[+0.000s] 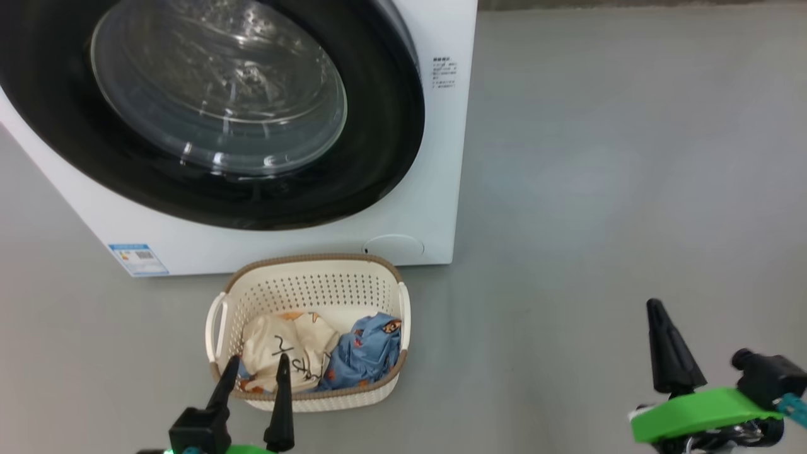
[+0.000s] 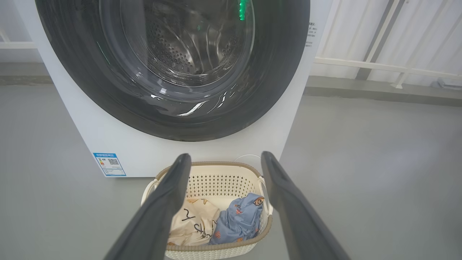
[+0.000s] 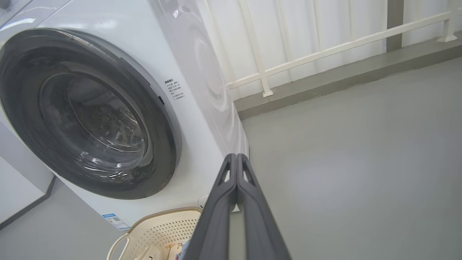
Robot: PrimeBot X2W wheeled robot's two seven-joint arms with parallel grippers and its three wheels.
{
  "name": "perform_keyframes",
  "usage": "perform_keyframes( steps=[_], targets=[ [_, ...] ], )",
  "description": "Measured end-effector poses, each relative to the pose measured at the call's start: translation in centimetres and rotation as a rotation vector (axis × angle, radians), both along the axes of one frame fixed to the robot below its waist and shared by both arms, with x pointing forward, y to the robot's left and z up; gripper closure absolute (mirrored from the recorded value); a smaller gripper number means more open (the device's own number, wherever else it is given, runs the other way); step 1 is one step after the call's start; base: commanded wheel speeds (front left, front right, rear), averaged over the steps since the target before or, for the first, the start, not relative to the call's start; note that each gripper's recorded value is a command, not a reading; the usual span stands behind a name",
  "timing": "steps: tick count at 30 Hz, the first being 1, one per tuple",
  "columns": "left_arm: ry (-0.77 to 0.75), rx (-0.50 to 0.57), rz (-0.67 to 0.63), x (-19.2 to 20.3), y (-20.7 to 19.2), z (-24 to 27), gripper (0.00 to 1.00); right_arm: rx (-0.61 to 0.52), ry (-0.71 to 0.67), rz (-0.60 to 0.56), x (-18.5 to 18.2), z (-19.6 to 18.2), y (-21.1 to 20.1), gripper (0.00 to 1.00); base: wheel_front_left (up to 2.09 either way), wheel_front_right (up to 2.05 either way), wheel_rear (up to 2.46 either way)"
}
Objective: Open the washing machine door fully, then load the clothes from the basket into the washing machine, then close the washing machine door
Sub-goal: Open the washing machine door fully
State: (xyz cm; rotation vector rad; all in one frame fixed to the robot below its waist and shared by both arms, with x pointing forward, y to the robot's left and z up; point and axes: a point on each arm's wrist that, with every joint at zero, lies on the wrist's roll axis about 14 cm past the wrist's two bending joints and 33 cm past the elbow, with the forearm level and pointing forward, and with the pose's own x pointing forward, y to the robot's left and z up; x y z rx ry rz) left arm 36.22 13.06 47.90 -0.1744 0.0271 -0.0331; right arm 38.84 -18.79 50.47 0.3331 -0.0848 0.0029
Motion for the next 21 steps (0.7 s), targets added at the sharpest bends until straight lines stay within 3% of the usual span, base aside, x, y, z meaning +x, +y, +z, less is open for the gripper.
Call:
perform_keyframes(
  steps=[8,11,21],
  targets=[
    [0.012,0.004,-0.004,1.2,-0.3,-0.4,0.0,0.536,0.052,-0.095,3.5,-2.1,-1.5,1.0,0.0,0.0,0.0],
    [0.018,0.006,-0.007,1.7,-0.5,-0.6,0.0,0.666,0.058,-0.092,5.6,-1.9,-1.4,1.0,0.0,0.0,0.0],
    [0.027,-0.004,-0.024,4.1,-1.5,-1.1,0.0,0.728,0.127,0.134,14.1,1.2,1.7,1.0,0.0,0.0,0.0]
  ],
)
